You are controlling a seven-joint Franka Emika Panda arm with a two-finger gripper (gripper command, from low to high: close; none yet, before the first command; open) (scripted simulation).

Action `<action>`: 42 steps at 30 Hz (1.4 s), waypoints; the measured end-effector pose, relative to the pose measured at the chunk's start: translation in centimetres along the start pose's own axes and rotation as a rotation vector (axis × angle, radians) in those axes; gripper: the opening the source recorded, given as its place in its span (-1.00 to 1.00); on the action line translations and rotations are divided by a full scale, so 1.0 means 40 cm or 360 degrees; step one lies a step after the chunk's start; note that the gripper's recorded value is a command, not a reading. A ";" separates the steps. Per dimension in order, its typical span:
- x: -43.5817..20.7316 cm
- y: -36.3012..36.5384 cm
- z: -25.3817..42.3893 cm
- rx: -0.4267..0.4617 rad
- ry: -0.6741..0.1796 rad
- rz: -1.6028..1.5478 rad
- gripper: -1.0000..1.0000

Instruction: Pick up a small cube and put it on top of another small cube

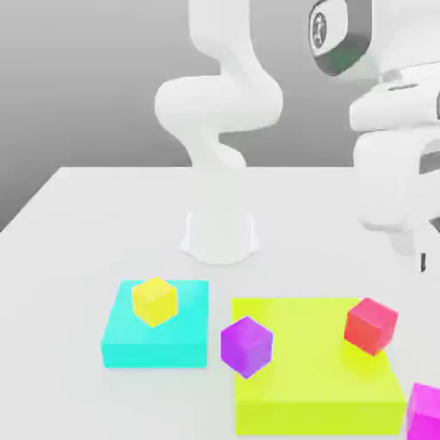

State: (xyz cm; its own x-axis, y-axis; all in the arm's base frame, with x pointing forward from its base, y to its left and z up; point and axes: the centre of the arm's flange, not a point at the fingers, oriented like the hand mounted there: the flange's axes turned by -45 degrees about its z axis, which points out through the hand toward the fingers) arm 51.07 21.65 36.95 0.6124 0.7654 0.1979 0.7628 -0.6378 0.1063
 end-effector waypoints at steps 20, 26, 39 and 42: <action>-0.030 -0.236 0.555 0.0223 -0.0287 -0.0533 -1.00; -0.017 -0.225 0.374 0.0223 -0.0288 -0.0546 -1.00; -0.197 -0.281 0.069 0.0235 -0.0281 -0.0640 -1.00; -0.227 -0.293 0.118 0.0237 -0.0279 -0.0647 -1.00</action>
State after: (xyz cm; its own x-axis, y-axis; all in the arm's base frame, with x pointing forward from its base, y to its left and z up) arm 37.53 22.58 29.31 0.2734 0.9619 0.0002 0.9619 -0.2734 -0.0024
